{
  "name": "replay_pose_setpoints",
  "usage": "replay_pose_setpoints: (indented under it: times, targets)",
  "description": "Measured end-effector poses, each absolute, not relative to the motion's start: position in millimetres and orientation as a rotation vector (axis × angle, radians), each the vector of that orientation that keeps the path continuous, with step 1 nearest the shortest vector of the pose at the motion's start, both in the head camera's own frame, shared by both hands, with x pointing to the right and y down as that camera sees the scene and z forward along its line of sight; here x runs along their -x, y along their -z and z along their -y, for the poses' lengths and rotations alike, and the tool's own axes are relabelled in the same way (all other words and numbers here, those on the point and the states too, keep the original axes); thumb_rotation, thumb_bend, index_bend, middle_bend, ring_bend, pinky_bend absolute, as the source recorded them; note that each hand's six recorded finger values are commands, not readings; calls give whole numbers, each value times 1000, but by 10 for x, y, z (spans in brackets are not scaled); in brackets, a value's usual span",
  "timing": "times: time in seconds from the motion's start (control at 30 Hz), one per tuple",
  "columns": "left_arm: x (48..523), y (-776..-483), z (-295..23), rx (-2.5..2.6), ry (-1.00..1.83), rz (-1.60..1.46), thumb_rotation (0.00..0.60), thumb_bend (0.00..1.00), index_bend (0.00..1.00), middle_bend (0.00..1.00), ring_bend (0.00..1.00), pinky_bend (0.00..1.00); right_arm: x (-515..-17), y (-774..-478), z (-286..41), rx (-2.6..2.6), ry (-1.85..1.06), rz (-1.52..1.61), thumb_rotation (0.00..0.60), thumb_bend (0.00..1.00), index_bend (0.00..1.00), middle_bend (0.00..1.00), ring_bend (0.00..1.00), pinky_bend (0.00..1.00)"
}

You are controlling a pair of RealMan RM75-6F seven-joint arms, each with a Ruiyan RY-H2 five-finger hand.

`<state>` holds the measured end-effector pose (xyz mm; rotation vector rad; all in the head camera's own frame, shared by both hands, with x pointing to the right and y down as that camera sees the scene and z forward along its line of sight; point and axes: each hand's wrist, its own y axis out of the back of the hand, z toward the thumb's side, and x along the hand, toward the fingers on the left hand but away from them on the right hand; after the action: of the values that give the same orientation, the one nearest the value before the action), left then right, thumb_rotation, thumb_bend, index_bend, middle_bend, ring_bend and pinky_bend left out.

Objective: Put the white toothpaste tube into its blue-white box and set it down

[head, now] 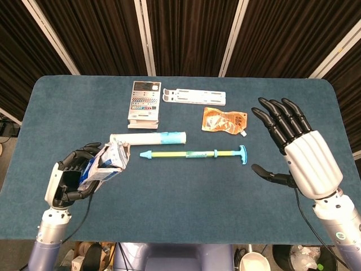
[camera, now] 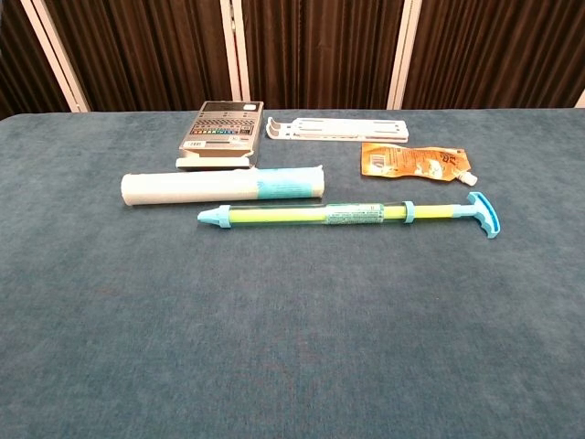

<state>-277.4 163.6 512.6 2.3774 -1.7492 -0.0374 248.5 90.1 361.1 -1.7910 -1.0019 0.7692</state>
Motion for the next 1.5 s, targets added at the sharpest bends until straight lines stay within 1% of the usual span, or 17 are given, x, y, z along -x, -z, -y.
replay_pose_setpoints:
  times: [0.1, 0.17, 0.2, 0.3, 0.37, 0.57, 0.67, 0.87, 1.0, 1.1, 1.5]
  targets:
    - [2770, -5157, -1644, -2388, 8, 1744, 600, 310, 369, 333, 185, 327, -2499, -3640, -916, 1807, -769, 1005, 600, 174, 17, 0, 42, 0]
    - [2760, -5167, -1645, -2392, -5, 1748, 600, 309, 379, 361, 205, 346, -2506, -3644, -924, 1807, -769, 1003, 600, 174, 28, 0, 42, 0]
    - [2751, -5171, -1646, -2394, -10, 1751, 600, 311, 392, 390, 226, 365, -2508, -3644, -927, 1807, -769, 1002, 600, 174, 32, 0, 42, 0]
    - [2735, -5170, -1642, -2397, -15, 1767, 600, 370, 474, 493, 293, 420, -2508, -3650, -936, 1810, -768, 1000, 600, 175, 39, 0, 42, 0]
    - [2737, -5165, -1635, -2399, -20, 1788, 600, 405, 502, 517, 310, 438, -2507, -3650, -948, 1822, -762, 1003, 600, 175, 42, 0, 42, 0]
    - [2777, -5156, -1608, -2444, -119, 1907, 600, 418, 501, 511, 310, 444, -2569, -3666, -976, 1844, -755, 1024, 600, 174, 45, 0, 42, 0]
    - [2789, -5168, -1604, -2517, -262, 1978, 600, 418, 488, 490, 309, 442, -2622, -3721, -1004, 1867, -764, 1038, 600, 175, 46, 0, 42, 0]
    - [2807, -5241, -1592, -2686, -692, 2055, 600, 409, 480, 473, 297, 430, -2773, -3928, -1077, 1906, -804, 1051, 600, 175, 56, 0, 42, 0]
    - [2798, -5411, -1594, -2761, -999, 1961, 600, 408, 476, 469, 293, 420, -2839, -4052, -1124, 1931, -813, 1062, 600, 175, 59, 0, 42, 0]
    - [2778, -5561, -1607, -2783, -1126, 1878, 600, 408, 475, 464, 288, 415, -2879, -4112, -1154, 1947, -813, 1071, 600, 174, 59, 0, 42, 0]
    - [2588, -6152, -1784, -2809, -1259, 1700, 600, 408, 454, 433, 262, 401, -3013, -4268, -1258, 1964, -785, 1089, 600, 175, 75, 0, 42, 0]
